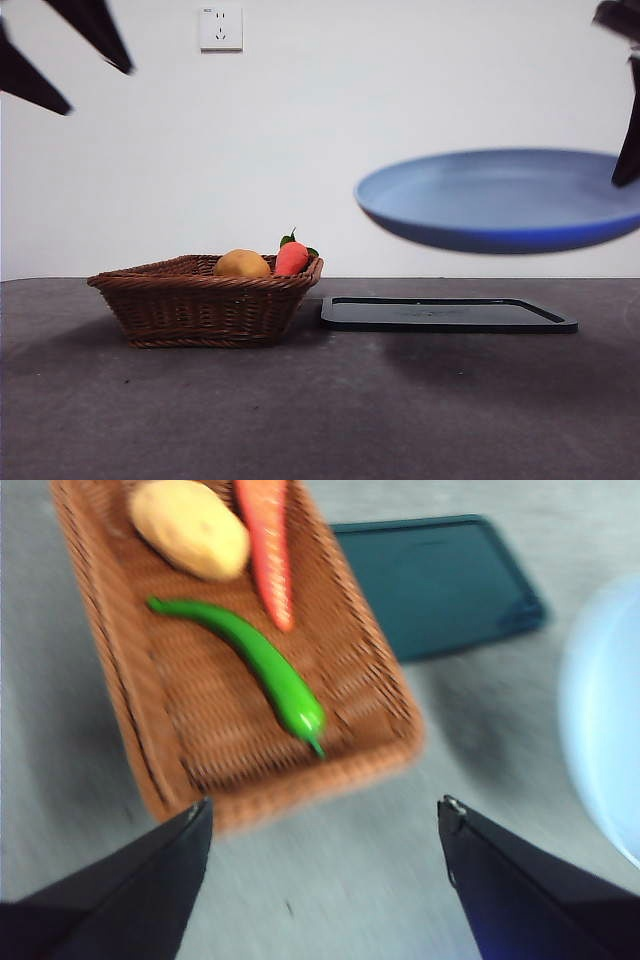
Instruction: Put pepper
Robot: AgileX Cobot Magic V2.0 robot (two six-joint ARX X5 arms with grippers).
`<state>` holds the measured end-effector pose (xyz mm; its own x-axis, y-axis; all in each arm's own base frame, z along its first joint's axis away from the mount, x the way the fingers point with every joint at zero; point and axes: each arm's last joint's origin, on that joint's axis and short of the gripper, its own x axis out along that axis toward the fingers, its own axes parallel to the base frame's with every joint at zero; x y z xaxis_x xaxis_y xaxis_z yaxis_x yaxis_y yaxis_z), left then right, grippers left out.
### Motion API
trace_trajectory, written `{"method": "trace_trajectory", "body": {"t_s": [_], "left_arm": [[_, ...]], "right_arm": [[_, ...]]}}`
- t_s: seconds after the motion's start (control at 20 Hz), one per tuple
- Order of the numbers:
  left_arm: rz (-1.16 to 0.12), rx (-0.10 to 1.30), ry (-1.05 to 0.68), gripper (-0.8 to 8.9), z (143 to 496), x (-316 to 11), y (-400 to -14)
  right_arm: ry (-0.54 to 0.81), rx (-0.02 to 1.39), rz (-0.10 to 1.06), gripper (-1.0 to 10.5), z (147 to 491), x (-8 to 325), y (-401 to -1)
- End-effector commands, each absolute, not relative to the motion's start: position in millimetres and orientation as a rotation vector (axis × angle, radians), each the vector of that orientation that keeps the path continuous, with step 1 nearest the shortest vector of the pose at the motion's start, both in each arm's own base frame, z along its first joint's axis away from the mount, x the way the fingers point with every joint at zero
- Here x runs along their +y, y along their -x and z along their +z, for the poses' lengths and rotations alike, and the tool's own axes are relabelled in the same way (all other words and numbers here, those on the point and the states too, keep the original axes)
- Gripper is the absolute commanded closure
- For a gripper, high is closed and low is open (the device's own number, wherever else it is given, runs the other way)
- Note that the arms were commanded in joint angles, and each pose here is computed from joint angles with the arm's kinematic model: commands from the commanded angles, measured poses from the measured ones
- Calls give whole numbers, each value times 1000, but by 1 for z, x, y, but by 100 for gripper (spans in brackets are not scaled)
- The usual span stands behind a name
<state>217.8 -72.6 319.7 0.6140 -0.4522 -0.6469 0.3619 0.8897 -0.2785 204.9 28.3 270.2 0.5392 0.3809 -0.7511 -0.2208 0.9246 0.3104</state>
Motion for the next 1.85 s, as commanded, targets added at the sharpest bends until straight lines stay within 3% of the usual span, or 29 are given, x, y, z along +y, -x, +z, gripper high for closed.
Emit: {"method": "trace_trajectory", "body": {"t_s": [0.05,0.3,0.6,1.05,1.4,1.65,1.85], "left_arm": [[-439,811,86,423,321,-97,-251],[-408,928,17,422,299,-148,-315],[-322,1067,-34,423,250,-174,-358],[-279,1131,-39,424,198,-195,-373],[-236,1135,-68,429,192,-195,-374],[-235,1147,-64,530,191,-195,-374],[-239,1186,-43,531,181,-197,-374]], "right_arm": [[-208,901,349,941,281,28,-198],[-224,860,346,941,292,26,-183],[-219,824,351,941,299,25,-172],[-211,821,356,941,299,25,-171],[-202,820,362,941,299,25,-171],[-195,818,365,941,299,25,-171],[-195,818,366,941,299,25,-171]]}}
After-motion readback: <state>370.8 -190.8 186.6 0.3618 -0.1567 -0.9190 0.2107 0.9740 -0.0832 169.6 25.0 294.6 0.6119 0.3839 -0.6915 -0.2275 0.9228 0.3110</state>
